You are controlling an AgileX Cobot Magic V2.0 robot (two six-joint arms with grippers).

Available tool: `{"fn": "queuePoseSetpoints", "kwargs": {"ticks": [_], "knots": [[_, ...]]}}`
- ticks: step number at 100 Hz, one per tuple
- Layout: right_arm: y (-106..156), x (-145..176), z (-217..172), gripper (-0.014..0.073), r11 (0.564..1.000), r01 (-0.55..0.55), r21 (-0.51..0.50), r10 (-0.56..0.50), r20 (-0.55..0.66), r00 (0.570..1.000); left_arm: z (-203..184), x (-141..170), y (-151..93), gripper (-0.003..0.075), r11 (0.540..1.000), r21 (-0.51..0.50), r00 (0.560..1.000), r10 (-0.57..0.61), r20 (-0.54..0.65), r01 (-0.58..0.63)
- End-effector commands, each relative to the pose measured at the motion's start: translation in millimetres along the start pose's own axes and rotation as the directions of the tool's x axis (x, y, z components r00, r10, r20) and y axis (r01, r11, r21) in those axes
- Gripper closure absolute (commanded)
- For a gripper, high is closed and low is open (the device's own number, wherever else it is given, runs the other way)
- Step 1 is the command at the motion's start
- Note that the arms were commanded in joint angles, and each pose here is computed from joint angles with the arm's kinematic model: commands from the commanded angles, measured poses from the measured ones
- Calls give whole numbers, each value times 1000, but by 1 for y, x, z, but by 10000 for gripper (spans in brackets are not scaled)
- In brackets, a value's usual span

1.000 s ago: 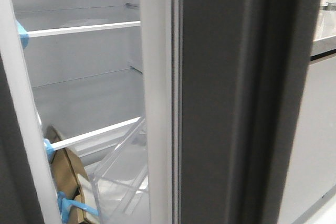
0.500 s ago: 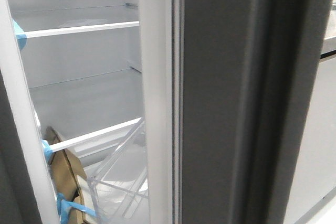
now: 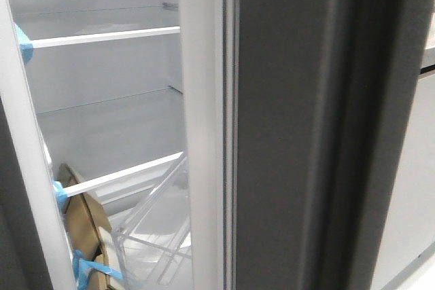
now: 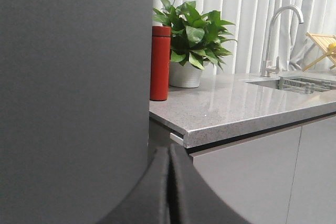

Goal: Close fridge door

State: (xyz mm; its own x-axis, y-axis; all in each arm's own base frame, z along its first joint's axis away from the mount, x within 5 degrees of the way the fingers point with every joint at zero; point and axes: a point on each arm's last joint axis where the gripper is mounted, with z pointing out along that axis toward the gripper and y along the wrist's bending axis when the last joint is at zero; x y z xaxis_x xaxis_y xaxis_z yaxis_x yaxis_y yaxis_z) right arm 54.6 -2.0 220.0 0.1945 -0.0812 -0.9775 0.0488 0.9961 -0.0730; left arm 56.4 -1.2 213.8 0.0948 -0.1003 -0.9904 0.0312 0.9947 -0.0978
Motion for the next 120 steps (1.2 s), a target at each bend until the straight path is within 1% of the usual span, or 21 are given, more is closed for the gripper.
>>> {"fn": "queuePoseSetpoints", "kwargs": {"ticks": [1,42,64,81,91,100,107,120], "knots": [[-1,-4,-1,671,1000,11,14,-12,79,997,2,4,0,741,1000,4,1000,-5,30,5],[-1,-4,-1,671,1000,11,14,-12,79,997,2,4,0,741,1000,4,1000,-5,30,5],[0,1,-1,671,1000,11,8,-11,21,1000,2,4,0,741,1000,4,1000,-5,30,5],[0,-3,-1,671,1000,11,6,-11,13,1000,2,4,0,741,1000,4,1000,-5,30,5],[-1,-15,-1,671,1000,11,1,-11,-18,1000,2,4,0,741,1000,4,1000,-5,30,5],[-2,-34,0,671,1000,11,-6,-11,-52,999,2,4,0,741,1000,4,1000,-5,30,5],[-4,-53,2,671,1000,11,-8,-11,-60,998,2,4,0,741,1000,4,1000,-5,30,5],[-7,-98,7,671,1000,11,-8,-11,-21,1000,2,4,0,741,1000,4,1000,-5,30,5]]}}
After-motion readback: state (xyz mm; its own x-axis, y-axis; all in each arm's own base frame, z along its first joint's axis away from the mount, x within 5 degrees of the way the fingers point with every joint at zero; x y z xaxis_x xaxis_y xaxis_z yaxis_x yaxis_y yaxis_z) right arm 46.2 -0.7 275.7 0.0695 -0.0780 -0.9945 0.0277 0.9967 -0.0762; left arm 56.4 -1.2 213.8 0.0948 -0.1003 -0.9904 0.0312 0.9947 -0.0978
